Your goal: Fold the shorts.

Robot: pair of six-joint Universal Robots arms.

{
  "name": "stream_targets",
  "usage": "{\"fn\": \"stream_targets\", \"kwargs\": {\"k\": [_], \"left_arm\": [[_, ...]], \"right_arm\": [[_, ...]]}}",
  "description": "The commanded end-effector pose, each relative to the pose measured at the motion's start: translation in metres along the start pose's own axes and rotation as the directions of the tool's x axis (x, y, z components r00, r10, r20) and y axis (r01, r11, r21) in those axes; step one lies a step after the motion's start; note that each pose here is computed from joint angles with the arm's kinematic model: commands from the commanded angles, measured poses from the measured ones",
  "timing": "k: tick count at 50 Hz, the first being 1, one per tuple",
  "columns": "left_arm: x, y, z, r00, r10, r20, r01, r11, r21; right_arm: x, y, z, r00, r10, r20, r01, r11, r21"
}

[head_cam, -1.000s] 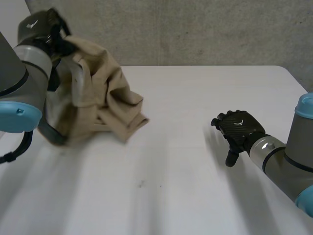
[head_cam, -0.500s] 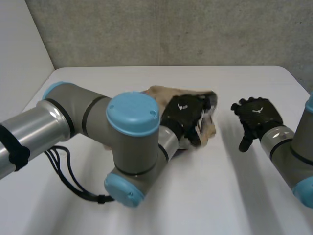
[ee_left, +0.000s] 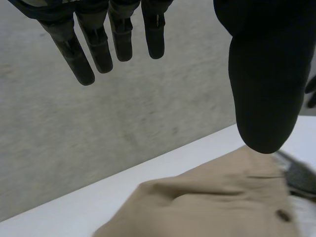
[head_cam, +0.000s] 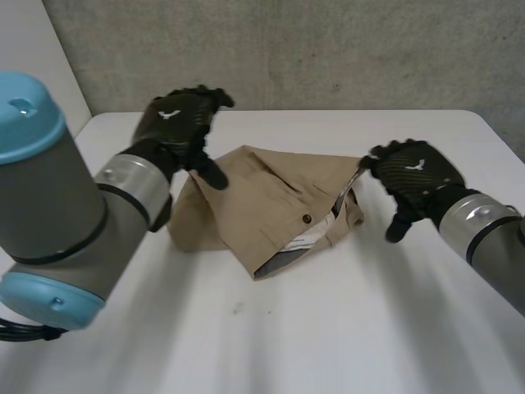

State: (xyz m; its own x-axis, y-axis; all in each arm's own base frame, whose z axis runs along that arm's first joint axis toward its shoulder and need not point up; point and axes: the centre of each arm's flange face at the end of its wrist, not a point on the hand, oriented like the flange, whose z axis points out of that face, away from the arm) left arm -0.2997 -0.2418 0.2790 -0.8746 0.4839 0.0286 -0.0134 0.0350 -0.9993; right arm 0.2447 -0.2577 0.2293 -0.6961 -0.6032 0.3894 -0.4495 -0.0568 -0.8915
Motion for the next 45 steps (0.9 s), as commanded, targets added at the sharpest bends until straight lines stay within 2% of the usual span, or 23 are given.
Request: {"fn": "stream_targets", "kwargs": {"k": [1, 9, 16, 20, 29, 33, 37, 38, 41, 42, 45], "left_arm": [[-0.039, 0.031, 0.017, 0.995, 0.009, 0.103, 0.0, 0.996, -0.091], [-0.07, 0.088, 0.037, 0.984, 0.032, 0.175, 0.013, 0.968, -0.249], [-0.07, 0.111, 0.037, 0.984, 0.037, 0.174, 0.019, 0.951, -0.308], [-0.066, 0.114, 0.035, 0.986, 0.037, 0.164, 0.017, 0.948, -0.317], [-0.056, 0.137, 0.041, 0.99, 0.072, 0.124, -0.022, 0.932, -0.361], [-0.056, 0.145, 0.047, 0.988, 0.119, 0.104, -0.072, 0.925, -0.372], [-0.058, 0.153, 0.053, 0.979, 0.182, 0.09, -0.135, 0.913, -0.386], [-0.058, 0.154, 0.054, 0.976, 0.196, 0.09, -0.147, 0.91, -0.388], [-0.06, 0.151, 0.059, 0.962, 0.241, 0.125, -0.179, 0.91, -0.373], [-0.06, 0.151, 0.06, 0.959, 0.249, 0.139, -0.184, 0.912, -0.367], [-0.06, 0.144, 0.065, 0.945, 0.267, 0.19, -0.194, 0.923, -0.333]], "right_arm": [[-0.046, -0.01, -0.004, 0.984, -0.046, 0.174, 0.038, 0.998, 0.054], [-0.09, 0.015, 0.022, 0.942, -0.19, 0.276, 0.186, 0.982, 0.042], [-0.09, 0.043, 0.06, 0.952, -0.238, 0.191, 0.248, 0.968, -0.031], [-0.084, 0.044, 0.075, 0.961, -0.248, 0.124, 0.254, 0.967, -0.035], [-0.072, 0.028, 0.077, 0.974, -0.214, 0.069, 0.215, 0.977, -0.013], [-0.058, 0.008, 0.07, 0.996, -0.081, 0.026, 0.08, 0.997, 0.02], [-0.02, -0.004, 0.067, 0.985, 0.162, -0.055, -0.159, 0.986, 0.054], [-0.004, -0.007, 0.067, 0.967, 0.242, -0.083, -0.236, 0.969, 0.074], [0.017, -0.011, 0.064, 0.925, 0.361, -0.116, -0.349, 0.931, 0.108], [0.031, -0.01, 0.063, 0.895, 0.425, -0.137, -0.411, 0.904, 0.122], [0.051, -0.003, 0.062, 0.854, 0.489, -0.176, -0.474, 0.872, 0.123]]}}
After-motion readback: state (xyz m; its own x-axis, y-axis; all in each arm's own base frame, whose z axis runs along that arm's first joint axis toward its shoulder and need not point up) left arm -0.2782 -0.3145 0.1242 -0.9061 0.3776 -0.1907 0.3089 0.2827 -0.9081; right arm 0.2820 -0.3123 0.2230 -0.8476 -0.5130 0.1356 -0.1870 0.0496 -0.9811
